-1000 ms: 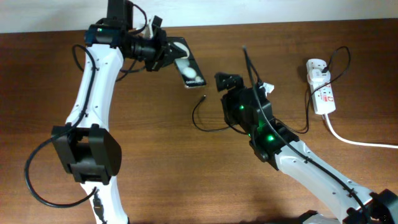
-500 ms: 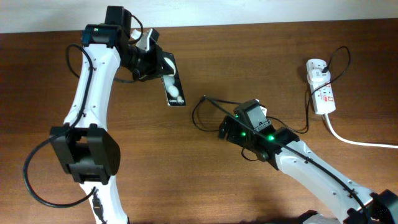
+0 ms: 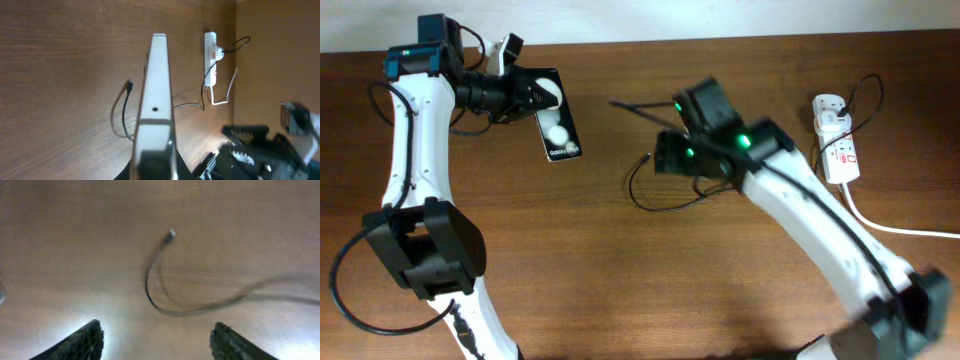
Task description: Plug charger to phone and switch on socket
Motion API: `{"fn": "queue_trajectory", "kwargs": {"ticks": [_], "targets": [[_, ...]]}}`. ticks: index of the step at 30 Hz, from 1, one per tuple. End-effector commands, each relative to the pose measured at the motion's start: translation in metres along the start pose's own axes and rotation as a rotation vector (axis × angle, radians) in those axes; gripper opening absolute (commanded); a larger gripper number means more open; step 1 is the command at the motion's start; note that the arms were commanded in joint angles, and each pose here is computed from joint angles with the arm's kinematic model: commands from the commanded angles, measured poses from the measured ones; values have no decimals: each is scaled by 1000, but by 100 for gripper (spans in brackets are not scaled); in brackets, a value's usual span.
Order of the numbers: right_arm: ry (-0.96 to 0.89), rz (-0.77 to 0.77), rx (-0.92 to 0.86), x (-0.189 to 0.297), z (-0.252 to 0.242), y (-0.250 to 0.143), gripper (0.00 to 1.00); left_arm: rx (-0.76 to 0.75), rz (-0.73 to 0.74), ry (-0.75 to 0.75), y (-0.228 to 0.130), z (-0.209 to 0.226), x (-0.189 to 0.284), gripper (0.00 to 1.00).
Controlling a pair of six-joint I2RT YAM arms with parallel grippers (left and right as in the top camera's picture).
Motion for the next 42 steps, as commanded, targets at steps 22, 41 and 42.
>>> {"fn": "queue_trajectory", "kwargs": {"ticks": [22, 41, 42], "targets": [[-48, 250, -351, -201, 4, -10, 25, -16, 7, -114, 0, -20, 4, 0], [-40, 261, -175, -225, -3, -17, 4, -16, 3, -80, 0, -14, 3, 0], [-27, 269, -113, -224, -3, -18, 4, -16, 3, -80, 0, -14, 3, 0]]}}
Point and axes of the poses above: each gripper's point midway between its finger pads, its own x axis back along the fingers, its own z axis along the line the jaws close on, y = z × x, the point moved 1 cm from there along x, back along the fingers, and after that the axes turned 7 degrees about x, right-handed, at the moved point
